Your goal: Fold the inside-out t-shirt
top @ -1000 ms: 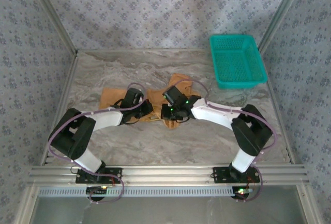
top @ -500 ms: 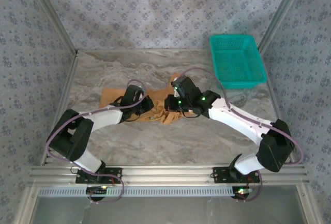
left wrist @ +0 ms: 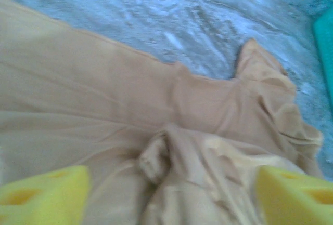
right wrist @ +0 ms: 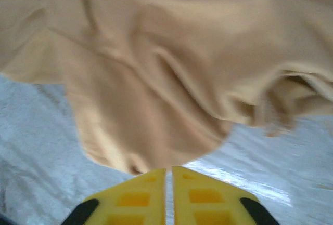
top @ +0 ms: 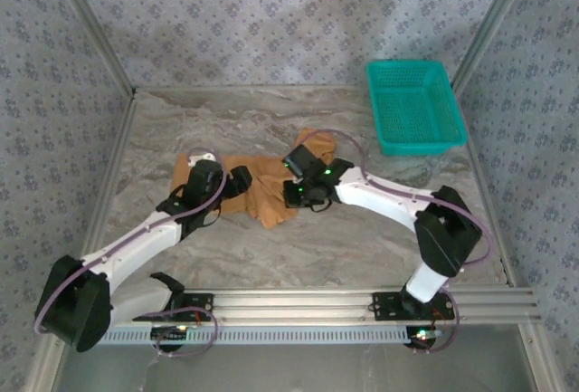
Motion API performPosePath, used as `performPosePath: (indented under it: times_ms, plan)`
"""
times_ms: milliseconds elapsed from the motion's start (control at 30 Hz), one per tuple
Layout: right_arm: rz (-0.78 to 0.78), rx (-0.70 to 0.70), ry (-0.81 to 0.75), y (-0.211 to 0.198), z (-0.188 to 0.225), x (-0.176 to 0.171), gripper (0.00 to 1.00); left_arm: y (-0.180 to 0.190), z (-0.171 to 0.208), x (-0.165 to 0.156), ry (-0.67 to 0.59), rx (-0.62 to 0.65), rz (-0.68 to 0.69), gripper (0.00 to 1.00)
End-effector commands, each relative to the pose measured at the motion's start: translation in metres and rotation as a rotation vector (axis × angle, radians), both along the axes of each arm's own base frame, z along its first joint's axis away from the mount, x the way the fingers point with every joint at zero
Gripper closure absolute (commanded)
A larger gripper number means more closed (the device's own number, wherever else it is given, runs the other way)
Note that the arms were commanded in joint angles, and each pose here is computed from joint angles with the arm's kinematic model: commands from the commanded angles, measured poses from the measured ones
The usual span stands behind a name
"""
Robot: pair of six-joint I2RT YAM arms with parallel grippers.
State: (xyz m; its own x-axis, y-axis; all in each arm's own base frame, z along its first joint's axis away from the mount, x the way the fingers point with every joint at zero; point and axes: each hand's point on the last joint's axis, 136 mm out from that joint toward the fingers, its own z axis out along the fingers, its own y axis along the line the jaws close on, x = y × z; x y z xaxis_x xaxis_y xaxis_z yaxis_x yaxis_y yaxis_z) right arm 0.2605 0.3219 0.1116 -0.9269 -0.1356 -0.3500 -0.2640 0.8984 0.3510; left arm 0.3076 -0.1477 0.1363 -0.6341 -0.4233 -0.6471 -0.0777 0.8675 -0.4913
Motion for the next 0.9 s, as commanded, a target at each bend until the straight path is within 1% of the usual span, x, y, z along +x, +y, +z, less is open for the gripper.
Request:
performPosePath:
  times_ms: [0, 67, 133, 200, 267, 300, 367, 433, 500, 600, 633, 667, 700, 733, 767, 800, 833, 867]
  plan:
    - [0.07, -0.026, -0.037, 0.028, 0.008, -0.004, 0.79, 0.03, -0.011, -0.01, 0.04, 0.096, 0.077, 0.0]
    - [0.109, -0.022, -0.01, 0.046, 0.003, -0.012, 0.7, 0.044, -0.013, -0.015, 0.07, 0.115, 0.106, 0.0]
    - [0.139, -0.033, 0.007, 0.056, -0.003, -0.019, 0.58, 0.058, -0.016, -0.019, 0.1, 0.13, 0.13, 0.0]
    - [0.185, -0.087, 0.017, 0.058, -0.012, -0.028, 0.5, 0.07, -0.022, -0.023, 0.141, 0.12, 0.142, 0.0]
    - [0.193, -0.158, 0.031, 0.053, -0.024, -0.034, 0.45, 0.083, -0.032, -0.028, 0.214, 0.095, 0.165, 0.02]
    - [0.196, -0.189, 0.035, 0.05, -0.029, -0.037, 0.43, 0.089, -0.037, -0.031, 0.247, 0.085, 0.18, 0.06]
    - [0.196, -0.258, 0.033, 0.042, -0.04, -0.041, 0.39, 0.1, -0.046, -0.036, 0.299, 0.069, 0.206, 0.19]
    - [0.195, -0.322, 0.03, 0.035, -0.05, -0.043, 0.36, 0.107, -0.053, -0.04, 0.324, 0.062, 0.225, 0.3]
    - [0.193, -0.36, 0.04, 0.032, -0.06, -0.043, 0.35, 0.11, -0.058, -0.04, 0.336, 0.059, 0.239, 0.34]
    - [0.179, -0.383, 0.044, 0.029, -0.069, -0.04, 0.36, 0.107, -0.064, -0.032, 0.331, 0.04, 0.236, 0.34]
    - [0.166, -0.388, 0.029, 0.027, -0.069, -0.034, 0.38, 0.105, -0.066, -0.027, 0.329, 0.034, 0.233, 0.35]
    - [0.151, -0.388, 0.014, 0.026, -0.068, -0.027, 0.43, 0.104, -0.067, -0.021, 0.323, 0.026, 0.233, 0.36]
    - [0.135, -0.384, 0.001, 0.024, -0.066, -0.02, 0.51, 0.102, -0.069, -0.016, 0.321, 0.02, 0.232, 0.36]
    - [0.121, -0.376, -0.006, 0.022, -0.063, -0.014, 0.62, 0.101, -0.071, -0.01, 0.316, 0.015, 0.232, 0.37]
    - [0.108, -0.363, -0.006, 0.019, -0.059, -0.009, 0.78, 0.099, -0.073, -0.004, 0.312, 0.012, 0.229, 0.37]
    - [0.103, -0.345, -0.006, 0.018, -0.051, -0.005, 0.93, 0.097, -0.074, 0.003, 0.314, 0.008, 0.226, 0.41]
    - [0.103, -0.334, -0.011, 0.015, -0.042, -0.002, 1.0, 0.096, -0.076, 0.008, 0.315, 0.011, 0.222, 0.49]
    - [0.109, -0.32, -0.021, 0.011, -0.03, 0.0, 1.0, 0.095, -0.077, 0.014, 0.318, 0.019, 0.218, 0.6]
